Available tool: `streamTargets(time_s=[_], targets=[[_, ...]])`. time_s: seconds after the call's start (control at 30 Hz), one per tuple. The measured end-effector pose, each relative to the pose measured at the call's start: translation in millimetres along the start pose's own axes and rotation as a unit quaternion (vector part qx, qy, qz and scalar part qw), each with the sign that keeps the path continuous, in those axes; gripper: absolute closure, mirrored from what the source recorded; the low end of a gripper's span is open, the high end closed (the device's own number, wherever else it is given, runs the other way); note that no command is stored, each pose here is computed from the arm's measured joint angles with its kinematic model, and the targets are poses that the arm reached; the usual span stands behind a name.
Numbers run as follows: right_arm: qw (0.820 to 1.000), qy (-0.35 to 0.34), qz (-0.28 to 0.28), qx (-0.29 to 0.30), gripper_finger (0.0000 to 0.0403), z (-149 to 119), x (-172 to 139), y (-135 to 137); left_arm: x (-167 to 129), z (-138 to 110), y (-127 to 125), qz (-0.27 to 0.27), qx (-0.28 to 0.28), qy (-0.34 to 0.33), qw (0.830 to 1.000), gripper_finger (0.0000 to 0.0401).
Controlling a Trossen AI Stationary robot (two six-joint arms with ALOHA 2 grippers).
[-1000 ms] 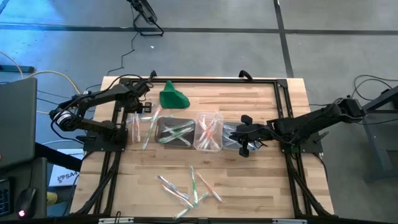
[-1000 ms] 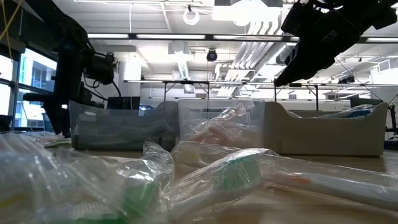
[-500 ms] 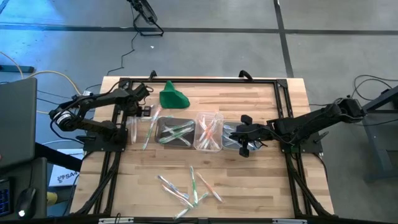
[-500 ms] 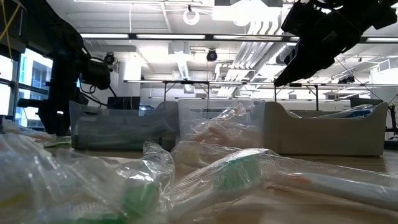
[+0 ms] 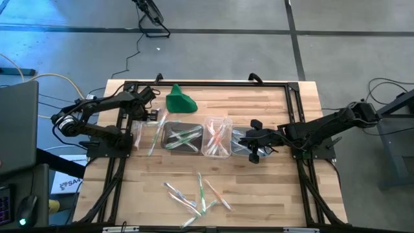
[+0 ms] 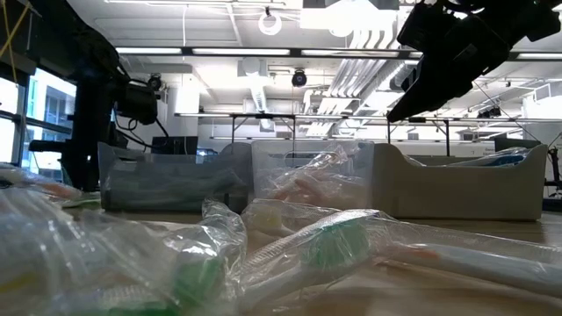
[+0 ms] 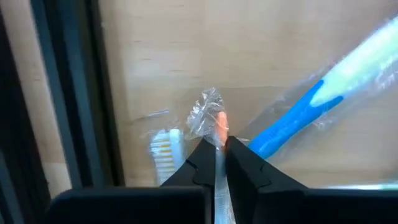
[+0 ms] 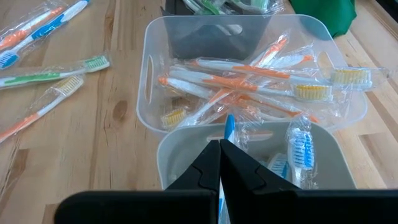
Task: Pick & Place Toothbrushes
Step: Put the orange toothbrush into the transparent bin
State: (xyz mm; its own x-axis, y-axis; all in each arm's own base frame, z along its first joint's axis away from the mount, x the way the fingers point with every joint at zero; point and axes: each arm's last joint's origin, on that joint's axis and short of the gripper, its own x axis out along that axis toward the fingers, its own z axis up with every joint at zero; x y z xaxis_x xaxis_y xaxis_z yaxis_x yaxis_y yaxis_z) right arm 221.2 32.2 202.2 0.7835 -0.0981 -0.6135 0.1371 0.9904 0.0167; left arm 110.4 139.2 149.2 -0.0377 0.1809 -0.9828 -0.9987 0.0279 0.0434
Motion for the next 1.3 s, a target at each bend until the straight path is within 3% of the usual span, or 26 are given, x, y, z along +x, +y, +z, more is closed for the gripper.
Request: streamTargets(time_s=[0.5, 0.67, 0.8, 1.0, 1.17, 1.3], targets=[[1.000, 0.000, 0.001, -0.001, 0.0401, 0.0, 0.0, 0.0, -69.4, 46.4, -24.1, -0.069, 0.050, -0.086, 0.993, 0.0385], [1.000, 0.000, 0.001, -0.003, 0.0401, 0.0, 0.0, 0.0, -100.7, 52.5, -44.9, -0.137, 0.096, -0.124, 0.978, 0.0385], [1.000, 0.000, 0.001, -0.013, 0.0401, 0.0, 0.0, 0.0, -124.7, 47.2, -76.7, -0.235, 0.164, -0.181, 0.941, 0.0386], [1.000, 0.000, 0.001, -0.014, 0.0401, 0.0, 0.0, 0.0, -154.7, 28.2, -119.0, -0.377, 0.232, -0.264, 0.857, 0.0386], [1.000, 0.000, 0.001, -0.014, 0.0401, 0.0, 0.0, 0.0, -173.7, 9.6, -139.4, -0.451, 0.237, -0.297, 0.808, 0.0386], [1.000, 0.000, 0.001, -0.014, 0.0400, -0.1, 0.0, 0.1, -182.1, -9.7, -156.2, -0.478, 0.247, -0.320, 0.780, 0.0386]])
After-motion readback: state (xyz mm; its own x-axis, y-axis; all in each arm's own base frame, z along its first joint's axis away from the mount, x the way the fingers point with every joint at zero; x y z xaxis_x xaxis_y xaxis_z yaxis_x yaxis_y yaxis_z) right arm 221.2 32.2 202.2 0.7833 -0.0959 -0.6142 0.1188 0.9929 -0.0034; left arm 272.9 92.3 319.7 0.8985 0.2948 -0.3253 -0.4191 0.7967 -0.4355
